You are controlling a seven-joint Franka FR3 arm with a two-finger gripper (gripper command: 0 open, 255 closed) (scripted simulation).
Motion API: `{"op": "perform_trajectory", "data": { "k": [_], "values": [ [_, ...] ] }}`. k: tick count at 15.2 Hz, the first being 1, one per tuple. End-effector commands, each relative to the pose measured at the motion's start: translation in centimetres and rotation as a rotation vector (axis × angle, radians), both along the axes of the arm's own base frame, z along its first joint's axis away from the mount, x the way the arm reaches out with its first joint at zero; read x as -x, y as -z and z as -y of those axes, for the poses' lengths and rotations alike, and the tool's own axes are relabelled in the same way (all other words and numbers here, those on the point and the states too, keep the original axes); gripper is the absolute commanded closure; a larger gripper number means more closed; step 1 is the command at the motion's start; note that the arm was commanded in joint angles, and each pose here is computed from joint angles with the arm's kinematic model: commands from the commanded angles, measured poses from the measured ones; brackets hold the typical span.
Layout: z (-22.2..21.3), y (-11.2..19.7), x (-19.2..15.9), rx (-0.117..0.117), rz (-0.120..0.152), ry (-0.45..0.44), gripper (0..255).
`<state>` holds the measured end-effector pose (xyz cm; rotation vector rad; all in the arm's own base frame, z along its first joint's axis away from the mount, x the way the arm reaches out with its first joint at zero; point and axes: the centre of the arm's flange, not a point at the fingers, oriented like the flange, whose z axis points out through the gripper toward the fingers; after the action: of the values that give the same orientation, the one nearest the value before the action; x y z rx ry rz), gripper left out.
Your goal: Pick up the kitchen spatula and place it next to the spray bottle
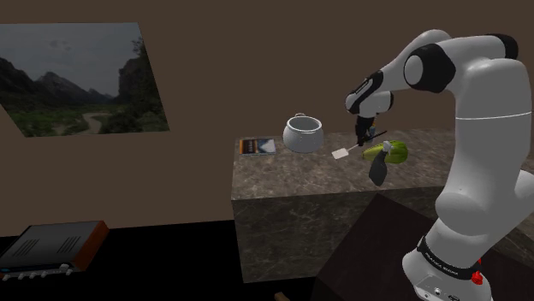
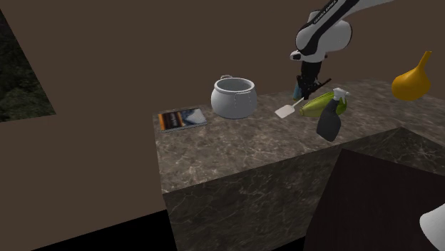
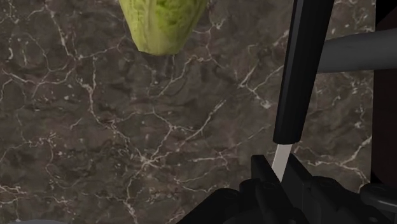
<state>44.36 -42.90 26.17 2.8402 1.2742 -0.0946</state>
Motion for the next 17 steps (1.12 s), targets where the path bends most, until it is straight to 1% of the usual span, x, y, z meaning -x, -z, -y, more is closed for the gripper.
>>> {"op": "perform_trajectory", "data": {
  "k": [1, 17],
  "values": [
    [0.1, 1.1, 0.0, 0.000, 0.000, 0.000, 255],
    [0.1, 9.5, 0.0, 0.000, 0.000, 0.000, 255]
  ]
}}
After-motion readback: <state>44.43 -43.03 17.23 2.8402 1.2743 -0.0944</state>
